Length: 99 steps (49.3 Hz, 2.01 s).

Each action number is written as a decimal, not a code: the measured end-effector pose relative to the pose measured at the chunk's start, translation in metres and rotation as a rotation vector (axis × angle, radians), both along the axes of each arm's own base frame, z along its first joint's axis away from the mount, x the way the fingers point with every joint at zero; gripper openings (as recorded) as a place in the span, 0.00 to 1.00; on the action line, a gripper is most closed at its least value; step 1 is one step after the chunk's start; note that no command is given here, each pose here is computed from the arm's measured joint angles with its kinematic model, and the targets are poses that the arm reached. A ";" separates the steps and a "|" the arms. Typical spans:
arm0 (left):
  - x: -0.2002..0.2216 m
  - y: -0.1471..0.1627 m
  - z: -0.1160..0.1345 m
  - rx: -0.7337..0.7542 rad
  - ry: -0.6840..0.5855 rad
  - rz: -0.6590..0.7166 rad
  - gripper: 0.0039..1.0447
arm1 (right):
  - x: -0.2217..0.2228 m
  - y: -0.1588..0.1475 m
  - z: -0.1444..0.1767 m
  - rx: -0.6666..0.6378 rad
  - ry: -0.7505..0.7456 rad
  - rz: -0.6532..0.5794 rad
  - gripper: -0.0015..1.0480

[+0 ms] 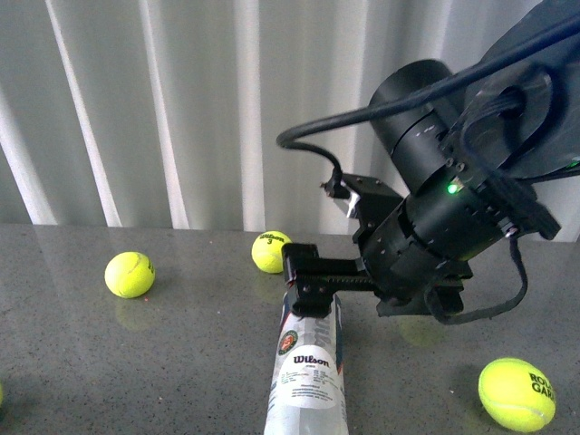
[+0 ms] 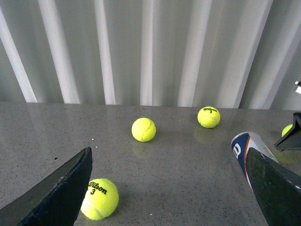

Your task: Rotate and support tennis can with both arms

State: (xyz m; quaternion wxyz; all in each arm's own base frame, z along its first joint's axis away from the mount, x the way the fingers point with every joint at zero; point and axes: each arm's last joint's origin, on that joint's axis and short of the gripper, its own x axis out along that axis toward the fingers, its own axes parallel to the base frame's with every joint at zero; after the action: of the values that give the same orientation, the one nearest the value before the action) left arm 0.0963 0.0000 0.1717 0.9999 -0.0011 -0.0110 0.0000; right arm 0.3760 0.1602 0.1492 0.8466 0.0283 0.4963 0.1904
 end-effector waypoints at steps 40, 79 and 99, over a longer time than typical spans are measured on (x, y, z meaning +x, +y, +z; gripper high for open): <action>0.000 0.000 0.000 0.000 0.000 0.000 0.94 | 0.035 0.041 -0.074 0.061 0.058 0.048 0.93; 0.000 0.000 0.000 0.000 0.000 0.000 0.94 | 0.032 0.033 -0.071 0.016 -0.017 0.015 0.20; 0.000 0.000 0.000 0.000 0.000 0.000 0.94 | 0.020 0.030 -0.051 -0.039 -0.093 0.022 0.08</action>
State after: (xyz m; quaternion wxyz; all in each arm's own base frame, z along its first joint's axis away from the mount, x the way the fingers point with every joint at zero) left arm 0.0963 0.0000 0.1717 0.9999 -0.0011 -0.0110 0.0000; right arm 0.3963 0.1900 0.0984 0.8670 -0.0025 0.4603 0.1912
